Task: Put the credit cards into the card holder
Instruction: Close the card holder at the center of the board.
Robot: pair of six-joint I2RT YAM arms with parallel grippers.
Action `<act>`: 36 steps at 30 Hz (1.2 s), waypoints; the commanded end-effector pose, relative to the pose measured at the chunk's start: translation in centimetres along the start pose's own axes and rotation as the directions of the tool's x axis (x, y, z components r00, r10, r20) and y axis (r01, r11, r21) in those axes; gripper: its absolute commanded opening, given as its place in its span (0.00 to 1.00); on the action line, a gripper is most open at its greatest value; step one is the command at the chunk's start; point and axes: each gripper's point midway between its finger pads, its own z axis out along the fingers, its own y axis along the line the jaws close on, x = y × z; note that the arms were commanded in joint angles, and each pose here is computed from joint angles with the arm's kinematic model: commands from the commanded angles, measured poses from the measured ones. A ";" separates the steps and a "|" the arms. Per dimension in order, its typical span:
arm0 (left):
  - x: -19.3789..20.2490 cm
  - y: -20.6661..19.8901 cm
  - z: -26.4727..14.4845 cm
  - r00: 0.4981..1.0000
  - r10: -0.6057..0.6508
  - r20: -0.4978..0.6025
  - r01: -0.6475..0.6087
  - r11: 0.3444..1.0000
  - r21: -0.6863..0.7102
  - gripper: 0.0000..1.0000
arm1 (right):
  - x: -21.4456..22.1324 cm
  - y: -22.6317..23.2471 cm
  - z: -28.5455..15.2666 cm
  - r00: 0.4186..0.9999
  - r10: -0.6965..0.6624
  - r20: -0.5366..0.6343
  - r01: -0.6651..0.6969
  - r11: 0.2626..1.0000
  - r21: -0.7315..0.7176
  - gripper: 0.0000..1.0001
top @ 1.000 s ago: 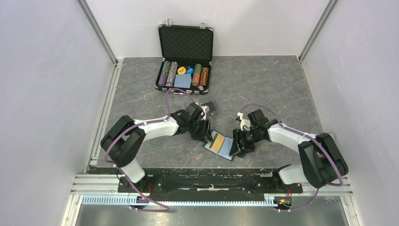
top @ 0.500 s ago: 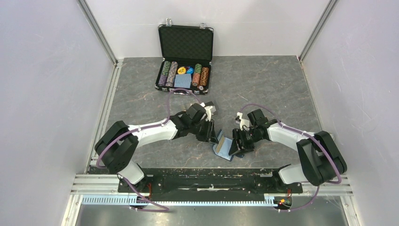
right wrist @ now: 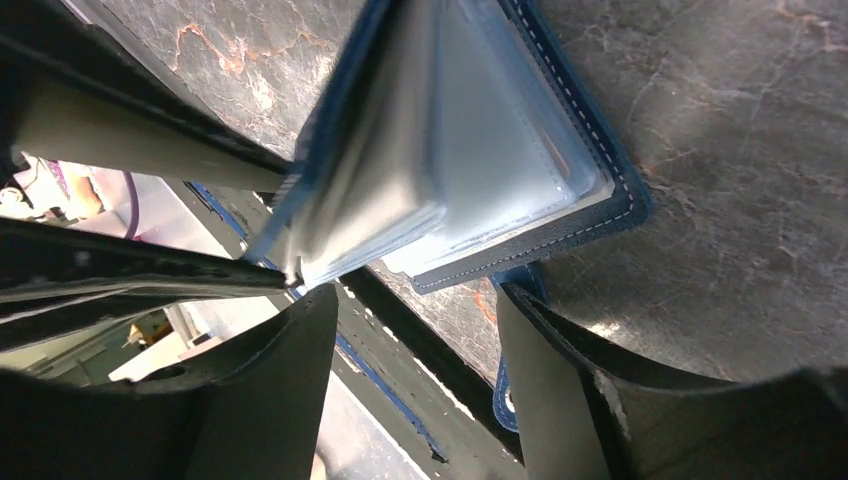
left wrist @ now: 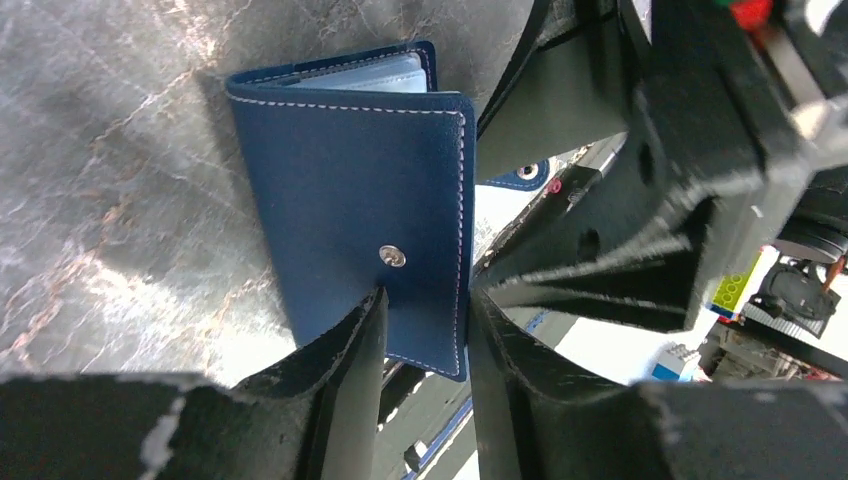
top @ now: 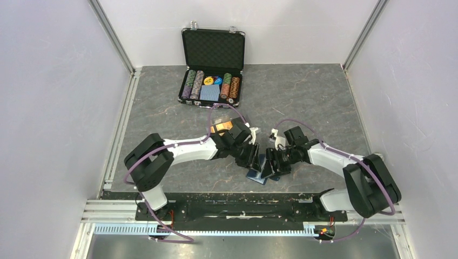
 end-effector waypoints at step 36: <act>2.9 -0.1 3.9 0.985 -0.050 -0.164 0.064 0.994 0.084 0.37 | -7.9 1.1 -2.7 0.961 -0.094 0.259 0.090 0.996 0.026 0.38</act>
